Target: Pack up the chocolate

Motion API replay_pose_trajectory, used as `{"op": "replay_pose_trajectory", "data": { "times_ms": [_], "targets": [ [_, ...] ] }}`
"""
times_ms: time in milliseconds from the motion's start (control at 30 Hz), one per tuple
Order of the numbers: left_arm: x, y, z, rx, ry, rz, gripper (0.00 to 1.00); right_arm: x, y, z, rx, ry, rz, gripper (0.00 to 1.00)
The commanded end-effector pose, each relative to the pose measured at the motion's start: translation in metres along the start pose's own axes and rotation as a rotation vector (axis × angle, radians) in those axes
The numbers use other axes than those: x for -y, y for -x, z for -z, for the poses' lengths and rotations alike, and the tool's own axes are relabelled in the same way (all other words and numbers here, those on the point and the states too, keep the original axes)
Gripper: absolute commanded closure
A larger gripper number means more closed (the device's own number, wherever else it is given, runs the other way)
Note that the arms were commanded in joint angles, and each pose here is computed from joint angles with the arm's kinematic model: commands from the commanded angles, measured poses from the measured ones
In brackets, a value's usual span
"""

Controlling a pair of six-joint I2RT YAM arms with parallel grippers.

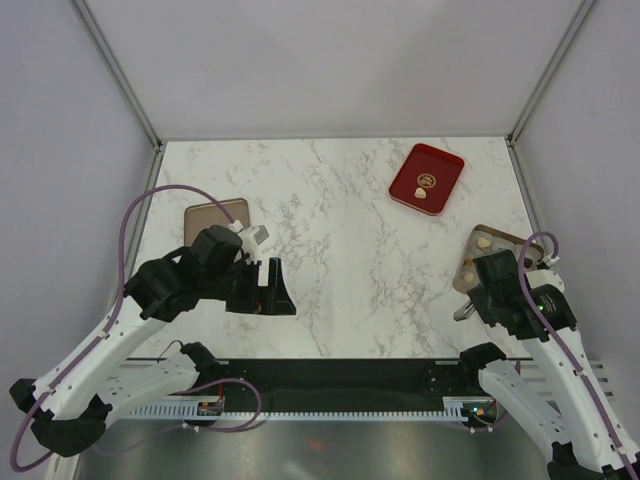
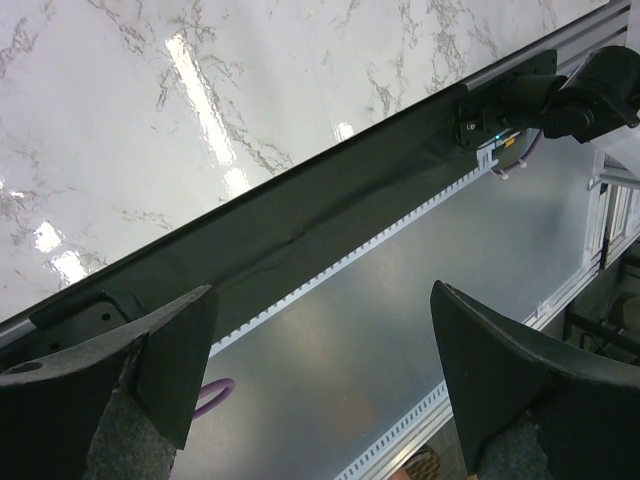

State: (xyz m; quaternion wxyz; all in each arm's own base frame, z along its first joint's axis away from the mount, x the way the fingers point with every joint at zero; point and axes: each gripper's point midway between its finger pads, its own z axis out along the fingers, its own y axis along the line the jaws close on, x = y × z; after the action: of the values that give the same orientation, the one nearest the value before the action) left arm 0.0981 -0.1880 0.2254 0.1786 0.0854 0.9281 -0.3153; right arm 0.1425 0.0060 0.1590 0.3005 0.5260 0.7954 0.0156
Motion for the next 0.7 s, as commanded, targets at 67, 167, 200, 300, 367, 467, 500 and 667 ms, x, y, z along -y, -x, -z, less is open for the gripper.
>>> {"op": "replay_pose_trajectory", "data": {
  "times_ms": [67, 167, 200, 300, 367, 467, 500, 667],
  "targets": [
    [0.0091, 0.0068, 0.0108, 0.033, -0.016, -0.041, 0.05, 0.0269, 0.0027, 0.0002, 0.025, -0.095, -0.052, 0.73],
    [0.0096, 0.0074, 0.0123, 0.037, -0.014, -0.048, 0.05, 0.0268, 0.0059, 0.0002, 0.041, -0.091, -0.106, 0.73],
    [0.0089, 0.0075, 0.0123, 0.038, -0.010, -0.049, 0.05, 0.0268, 0.0071, -0.0001, 0.047, -0.094, -0.122, 0.73],
    [0.0089, 0.0074, 0.0122, 0.038, -0.010, -0.050, 0.05, 0.0262, 0.0103, -0.0016, 0.063, -0.107, -0.151, 0.74],
    [0.0084, 0.0076, 0.0124, 0.042, -0.007, -0.054, 0.05, 0.0263, 0.0101, -0.0033, 0.063, -0.124, -0.152, 0.74],
    [0.0076, 0.0085, 0.0125, 0.047, 0.001, -0.061, 0.05, 0.0276, 0.0075, -0.0055, 0.053, -0.140, -0.168, 0.74],
    [0.0080, 0.0085, 0.0128, 0.047, 0.000, -0.068, 0.05, 0.0286, 0.0071, -0.0066, 0.053, -0.146, -0.176, 0.73],
    [0.0094, 0.0114, 0.0130, 0.054, 0.006, -0.081, 0.05, 0.0292, 0.0109, -0.0052, 0.070, -0.133, -0.211, 0.70]
  ]
}}
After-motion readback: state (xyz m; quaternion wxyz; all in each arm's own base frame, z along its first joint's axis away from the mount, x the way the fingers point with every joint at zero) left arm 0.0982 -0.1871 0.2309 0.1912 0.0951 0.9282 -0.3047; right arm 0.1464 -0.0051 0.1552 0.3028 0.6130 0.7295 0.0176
